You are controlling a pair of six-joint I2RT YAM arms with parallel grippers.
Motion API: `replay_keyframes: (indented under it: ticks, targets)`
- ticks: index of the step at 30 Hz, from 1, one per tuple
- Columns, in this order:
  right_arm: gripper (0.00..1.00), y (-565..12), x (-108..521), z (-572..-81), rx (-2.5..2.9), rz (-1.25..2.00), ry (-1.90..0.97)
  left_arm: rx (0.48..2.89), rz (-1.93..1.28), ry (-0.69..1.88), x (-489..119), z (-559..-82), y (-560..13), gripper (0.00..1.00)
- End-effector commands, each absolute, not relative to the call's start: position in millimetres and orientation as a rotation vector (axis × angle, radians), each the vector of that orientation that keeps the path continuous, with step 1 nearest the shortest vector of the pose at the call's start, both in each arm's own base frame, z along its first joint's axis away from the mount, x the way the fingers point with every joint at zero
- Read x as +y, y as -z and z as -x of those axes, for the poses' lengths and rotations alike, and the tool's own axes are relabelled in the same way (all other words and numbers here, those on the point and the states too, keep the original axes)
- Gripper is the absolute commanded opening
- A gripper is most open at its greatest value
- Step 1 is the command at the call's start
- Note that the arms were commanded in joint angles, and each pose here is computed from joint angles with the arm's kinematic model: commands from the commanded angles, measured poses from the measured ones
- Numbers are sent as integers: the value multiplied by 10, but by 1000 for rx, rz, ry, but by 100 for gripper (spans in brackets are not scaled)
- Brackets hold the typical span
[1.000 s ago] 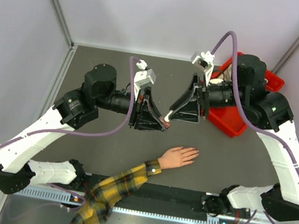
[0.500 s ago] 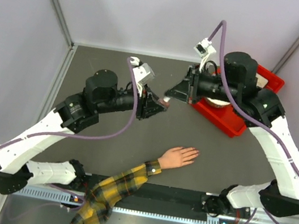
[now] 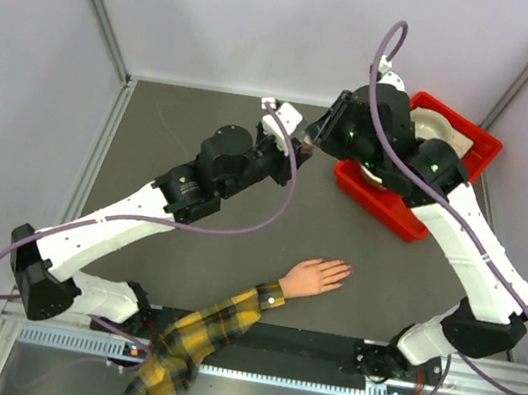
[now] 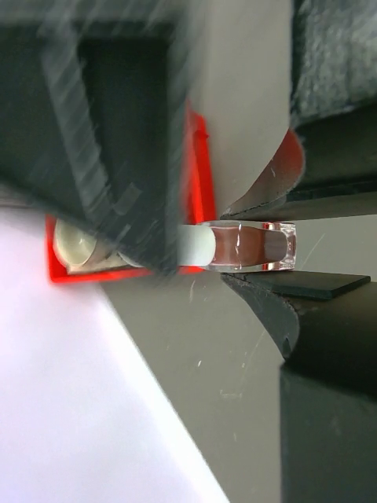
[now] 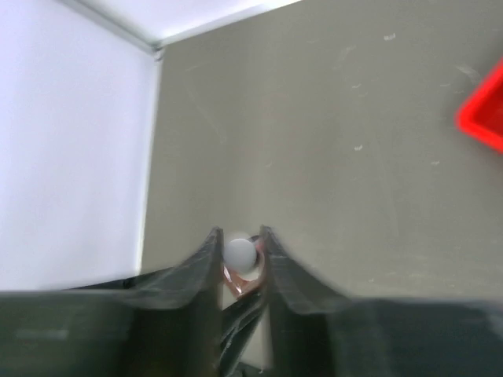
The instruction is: Paint the nails
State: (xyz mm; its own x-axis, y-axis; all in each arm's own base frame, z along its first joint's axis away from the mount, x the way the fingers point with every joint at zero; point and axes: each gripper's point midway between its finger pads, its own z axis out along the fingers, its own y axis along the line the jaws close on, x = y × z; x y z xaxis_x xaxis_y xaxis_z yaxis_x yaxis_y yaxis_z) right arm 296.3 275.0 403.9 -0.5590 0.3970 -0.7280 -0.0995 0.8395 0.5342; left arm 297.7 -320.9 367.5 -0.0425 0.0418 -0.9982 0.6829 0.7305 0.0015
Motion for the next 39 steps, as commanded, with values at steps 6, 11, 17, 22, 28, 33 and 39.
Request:
replay_keyframes:
  ticks: [6, 11, 17, 22, 28, 33, 39]
  targets:
    - [70, -4519, 2410, -2073, 1925, 456, -987, 1449, -504, 763, -2594, -2336, -4393, 0]
    - [79, -4536, 2469, -1609, 1724, 897, -1063, 1479, -684, 1051, -2692, -1699, -4353, 0]
    - [78, -4765, 2695, -1272, 1610, 1095, -1341, 1473, -870, 1347, -2952, -1258, -4467, 0]
    - [69, -4810, 2777, -1185, 1564, 1138, -1459, 1468, -950, 1444, -3049, -1136, -4425, 0]
    - [42, -4740, 2816, -1137, 1592, 1165, -1540, 1472, -973, 1487, -3116, -1126, -4389, 0]
    - [39, -4670, 2819, -1127, 1609, 1171, -1555, 1465, -984, 1511, -3146, -1115, -4403, 0]
    - [41, -4649, 2835, -1128, 1619, 1173, -1575, 1458, -981, 1515, -3152, -1118, -4440, 0]
